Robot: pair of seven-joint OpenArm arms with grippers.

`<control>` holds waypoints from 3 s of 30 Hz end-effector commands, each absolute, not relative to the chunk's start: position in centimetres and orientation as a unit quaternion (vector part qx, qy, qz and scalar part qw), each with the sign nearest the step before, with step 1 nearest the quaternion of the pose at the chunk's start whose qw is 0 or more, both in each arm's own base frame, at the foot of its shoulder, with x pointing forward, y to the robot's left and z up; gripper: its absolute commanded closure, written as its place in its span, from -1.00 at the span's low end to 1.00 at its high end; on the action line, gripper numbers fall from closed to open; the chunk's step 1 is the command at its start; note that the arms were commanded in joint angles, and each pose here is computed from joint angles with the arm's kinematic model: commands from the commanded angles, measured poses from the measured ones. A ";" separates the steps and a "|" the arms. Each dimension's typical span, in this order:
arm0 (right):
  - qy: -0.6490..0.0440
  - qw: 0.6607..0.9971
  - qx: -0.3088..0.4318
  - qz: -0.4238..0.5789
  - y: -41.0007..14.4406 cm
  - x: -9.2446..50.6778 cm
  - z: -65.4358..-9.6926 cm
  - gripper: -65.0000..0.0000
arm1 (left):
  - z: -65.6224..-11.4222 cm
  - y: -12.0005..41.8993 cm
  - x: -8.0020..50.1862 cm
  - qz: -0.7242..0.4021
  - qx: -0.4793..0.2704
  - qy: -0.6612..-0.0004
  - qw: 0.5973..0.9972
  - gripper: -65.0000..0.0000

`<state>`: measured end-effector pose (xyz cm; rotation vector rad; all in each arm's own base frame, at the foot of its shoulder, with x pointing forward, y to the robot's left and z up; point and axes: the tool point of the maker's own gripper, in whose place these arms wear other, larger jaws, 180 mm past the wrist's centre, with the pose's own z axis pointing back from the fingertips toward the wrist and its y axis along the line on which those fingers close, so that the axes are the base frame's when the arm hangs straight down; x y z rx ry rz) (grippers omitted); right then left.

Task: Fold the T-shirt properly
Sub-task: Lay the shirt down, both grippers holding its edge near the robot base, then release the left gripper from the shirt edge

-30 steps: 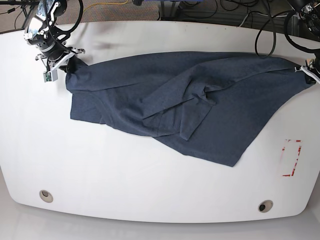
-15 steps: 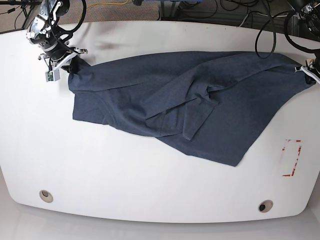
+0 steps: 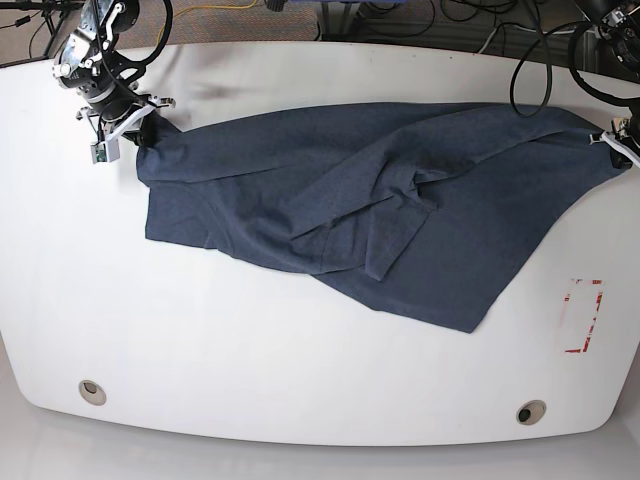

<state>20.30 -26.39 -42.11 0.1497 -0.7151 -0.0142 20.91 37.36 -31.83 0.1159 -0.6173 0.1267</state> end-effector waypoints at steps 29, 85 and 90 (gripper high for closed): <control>-0.361 0.930 0.069 0.002 -26.7 20.7 -41.3 1.00 | -30.5 38.0 21.5 0.054 0.071 -0.320 0.943 1.00; -0.363 0.929 0.069 0.001 -26.7 20.9 -41.3 1.00 | -33.8 37.5 15.5 -0.026 0.079 -0.220 0.972 0.88; -0.363 0.929 0.070 0.002 -26.7 20.9 -41.3 1.00 | -34.6 35.6 16.5 -0.070 0.061 -0.207 0.974 0.49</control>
